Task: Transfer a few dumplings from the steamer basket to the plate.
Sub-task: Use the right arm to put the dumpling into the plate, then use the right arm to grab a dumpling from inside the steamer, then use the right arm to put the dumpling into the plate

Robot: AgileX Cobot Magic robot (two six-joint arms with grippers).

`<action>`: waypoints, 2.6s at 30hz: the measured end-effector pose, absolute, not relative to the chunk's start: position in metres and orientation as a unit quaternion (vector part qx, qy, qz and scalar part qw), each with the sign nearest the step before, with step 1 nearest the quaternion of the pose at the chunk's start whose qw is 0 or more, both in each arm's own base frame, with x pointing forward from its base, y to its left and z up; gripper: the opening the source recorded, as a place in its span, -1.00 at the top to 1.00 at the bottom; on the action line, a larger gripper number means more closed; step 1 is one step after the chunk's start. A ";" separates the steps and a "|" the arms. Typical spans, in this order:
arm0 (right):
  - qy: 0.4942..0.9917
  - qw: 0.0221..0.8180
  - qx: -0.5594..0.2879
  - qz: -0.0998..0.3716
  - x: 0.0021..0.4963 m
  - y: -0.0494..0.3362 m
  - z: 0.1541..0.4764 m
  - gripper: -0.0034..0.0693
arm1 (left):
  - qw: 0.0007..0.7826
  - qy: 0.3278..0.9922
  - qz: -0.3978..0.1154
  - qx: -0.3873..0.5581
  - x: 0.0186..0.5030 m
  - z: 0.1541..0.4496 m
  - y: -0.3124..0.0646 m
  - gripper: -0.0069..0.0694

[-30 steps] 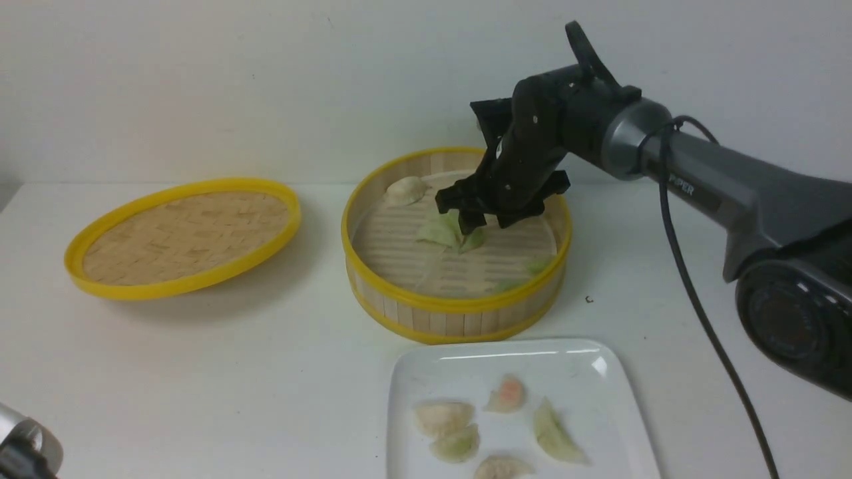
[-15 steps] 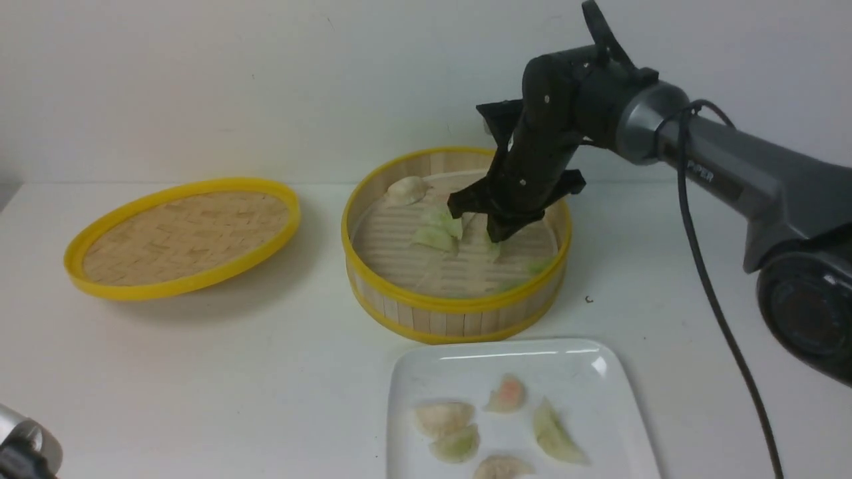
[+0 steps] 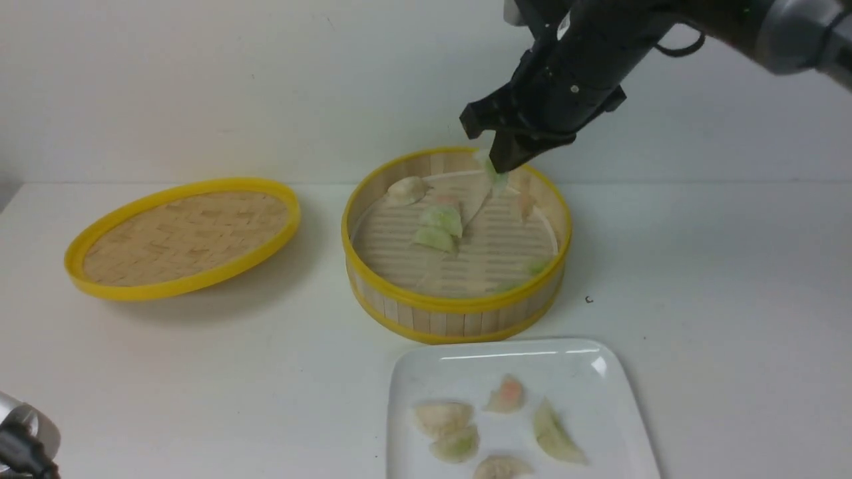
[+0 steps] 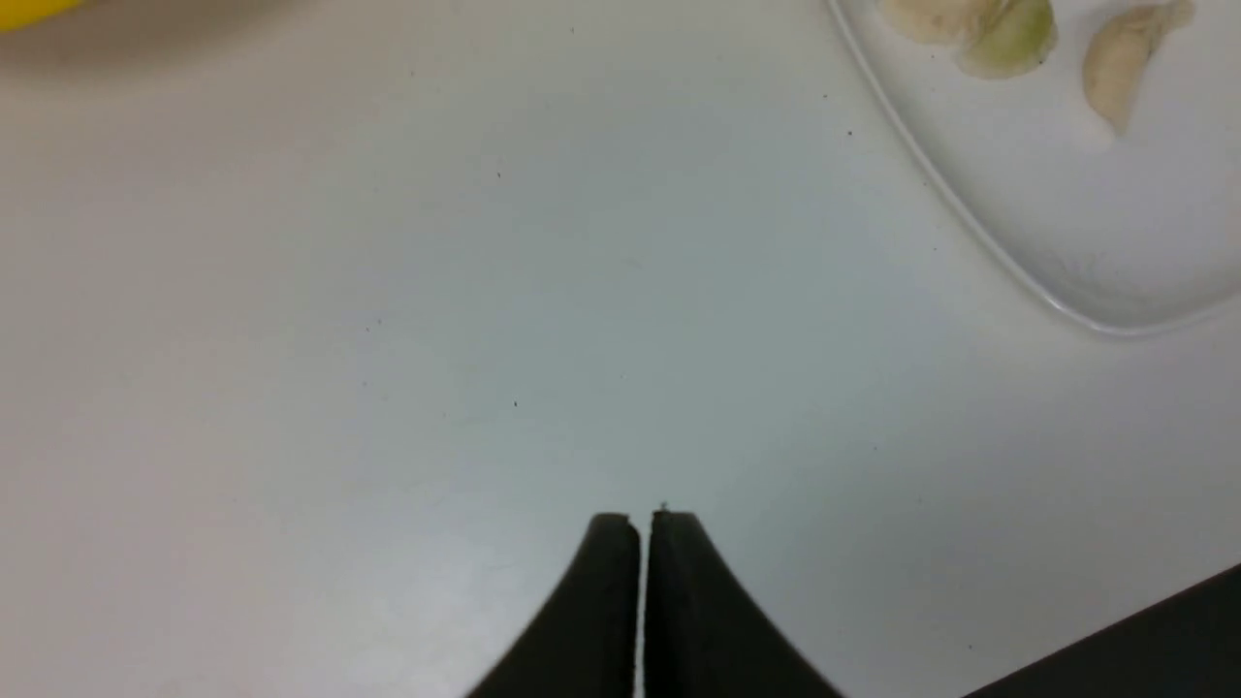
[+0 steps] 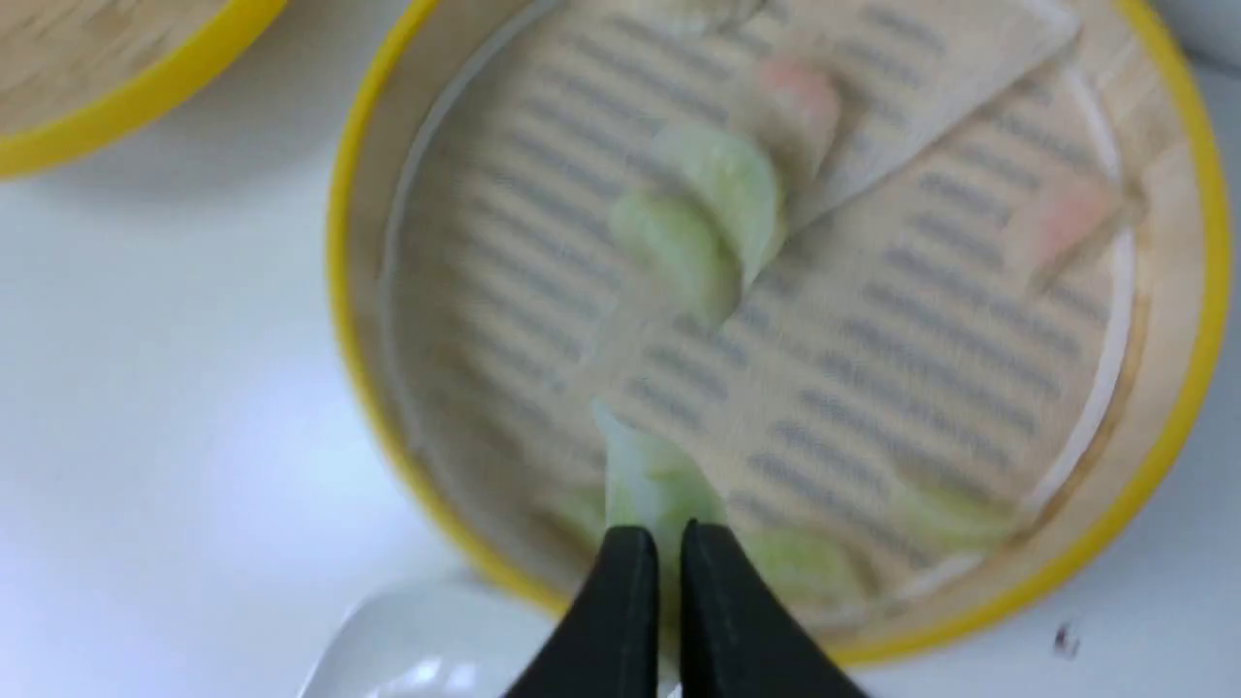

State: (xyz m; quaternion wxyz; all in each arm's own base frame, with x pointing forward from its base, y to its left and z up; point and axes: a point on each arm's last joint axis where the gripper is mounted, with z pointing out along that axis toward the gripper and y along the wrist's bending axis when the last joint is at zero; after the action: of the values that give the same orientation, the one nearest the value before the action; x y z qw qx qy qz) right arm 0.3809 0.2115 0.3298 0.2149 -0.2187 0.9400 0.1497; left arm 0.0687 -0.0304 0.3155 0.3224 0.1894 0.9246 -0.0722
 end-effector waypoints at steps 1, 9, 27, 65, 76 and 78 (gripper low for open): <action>0.940 0.204 -0.229 0.149 0.370 0.212 0.328 0.89 | 0.323 0.925 -0.072 0.189 0.069 0.315 -0.030 0.84; 0.954 0.040 -0.269 0.127 0.306 0.229 0.246 0.89 | 0.345 0.916 -0.076 0.188 0.072 0.318 -0.032 0.84; 0.934 0.202 -0.288 0.054 0.364 0.249 0.300 -0.26 | 0.346 0.916 -0.075 0.188 0.072 0.318 -0.031 0.84; 0.939 0.137 -0.314 -0.021 0.418 0.243 0.206 0.20 | 0.335 0.920 -0.072 0.189 0.071 0.316 -0.031 0.84; 0.931 0.219 -0.292 0.025 0.404 0.240 0.287 0.20 | 0.338 0.920 -0.067 0.189 0.071 0.317 -0.030 0.84; 0.932 0.218 -0.285 0.050 0.395 0.239 0.297 0.20 | 0.338 0.919 -0.067 0.189 0.071 0.317 -0.030 0.84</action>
State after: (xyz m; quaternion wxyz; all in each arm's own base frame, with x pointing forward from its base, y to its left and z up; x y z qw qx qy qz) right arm 0.3951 0.2391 0.2968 0.2183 -0.2854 0.9319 0.0497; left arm 0.0714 -0.0301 0.3168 0.3383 0.1891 0.9194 -0.0671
